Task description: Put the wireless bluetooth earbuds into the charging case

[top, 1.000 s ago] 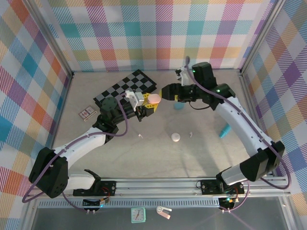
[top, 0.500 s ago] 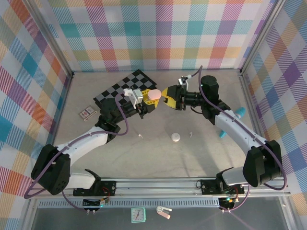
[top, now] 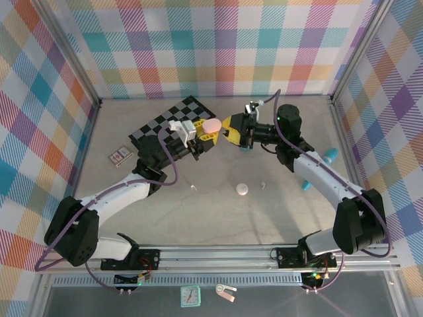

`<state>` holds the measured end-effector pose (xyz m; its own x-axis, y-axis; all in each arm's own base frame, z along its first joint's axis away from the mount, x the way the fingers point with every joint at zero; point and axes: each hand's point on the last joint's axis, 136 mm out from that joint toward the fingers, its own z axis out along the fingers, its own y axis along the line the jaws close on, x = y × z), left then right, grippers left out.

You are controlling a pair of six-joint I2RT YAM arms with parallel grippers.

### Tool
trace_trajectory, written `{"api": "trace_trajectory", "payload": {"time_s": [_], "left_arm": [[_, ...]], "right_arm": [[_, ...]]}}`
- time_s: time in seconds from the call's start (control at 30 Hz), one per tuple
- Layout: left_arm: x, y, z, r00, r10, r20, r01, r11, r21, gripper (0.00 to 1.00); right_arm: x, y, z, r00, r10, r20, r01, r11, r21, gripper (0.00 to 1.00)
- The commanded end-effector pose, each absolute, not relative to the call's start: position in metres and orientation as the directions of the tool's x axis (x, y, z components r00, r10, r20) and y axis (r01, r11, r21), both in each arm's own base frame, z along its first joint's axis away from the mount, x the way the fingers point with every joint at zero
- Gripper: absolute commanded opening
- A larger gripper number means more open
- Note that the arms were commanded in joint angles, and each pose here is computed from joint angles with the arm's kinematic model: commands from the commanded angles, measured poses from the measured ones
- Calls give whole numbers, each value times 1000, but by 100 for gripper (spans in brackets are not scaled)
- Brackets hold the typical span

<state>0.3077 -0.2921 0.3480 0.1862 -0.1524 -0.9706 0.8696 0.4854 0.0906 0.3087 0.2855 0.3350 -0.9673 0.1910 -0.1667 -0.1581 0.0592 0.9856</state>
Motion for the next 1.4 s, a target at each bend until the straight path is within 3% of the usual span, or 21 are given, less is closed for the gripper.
{"api": "trace_trajectory", "payload": {"time_s": [0.0, 0.33, 0.53, 0.73, 0.97, 1.1, 1.17, 1.37], "left_arm": [[289, -306, 353, 183, -180, -967, 910, 403, 97, 26], [292, -312, 354, 172, -199, -965, 922, 377, 87, 26], [292, -313, 359, 174, -225, -959, 926, 367, 82, 26], [292, -313, 359, 172, -222, -960, 926, 368, 81, 26], [291, -312, 359, 172, -221, -960, 926, 369, 81, 26], [291, -311, 359, 176, -216, -960, 923, 374, 85, 28], [291, -310, 356, 175, -203, -963, 920, 383, 87, 36], [287, -306, 328, 152, -72, -986, 910, 398, 112, 81]], "right_arm": [[304, 270, 352, -936, 253, -243, -236, 59, 970, 57], [291, 275, 372, -937, 200, -285, -286, 25, 958, 67], [286, 296, 369, -954, 135, -269, -271, 4, 963, 67], [289, 298, 368, -959, 140, -247, -252, -17, 968, 58], [288, 297, 369, -958, 142, -250, -255, -14, 967, 30], [290, 296, 364, -956, 152, -251, -253, 5, 967, 24], [291, 294, 361, -950, 164, -265, -264, 27, 964, 22], [302, 281, 337, -909, 224, -350, -310, 196, 930, 23]]}}
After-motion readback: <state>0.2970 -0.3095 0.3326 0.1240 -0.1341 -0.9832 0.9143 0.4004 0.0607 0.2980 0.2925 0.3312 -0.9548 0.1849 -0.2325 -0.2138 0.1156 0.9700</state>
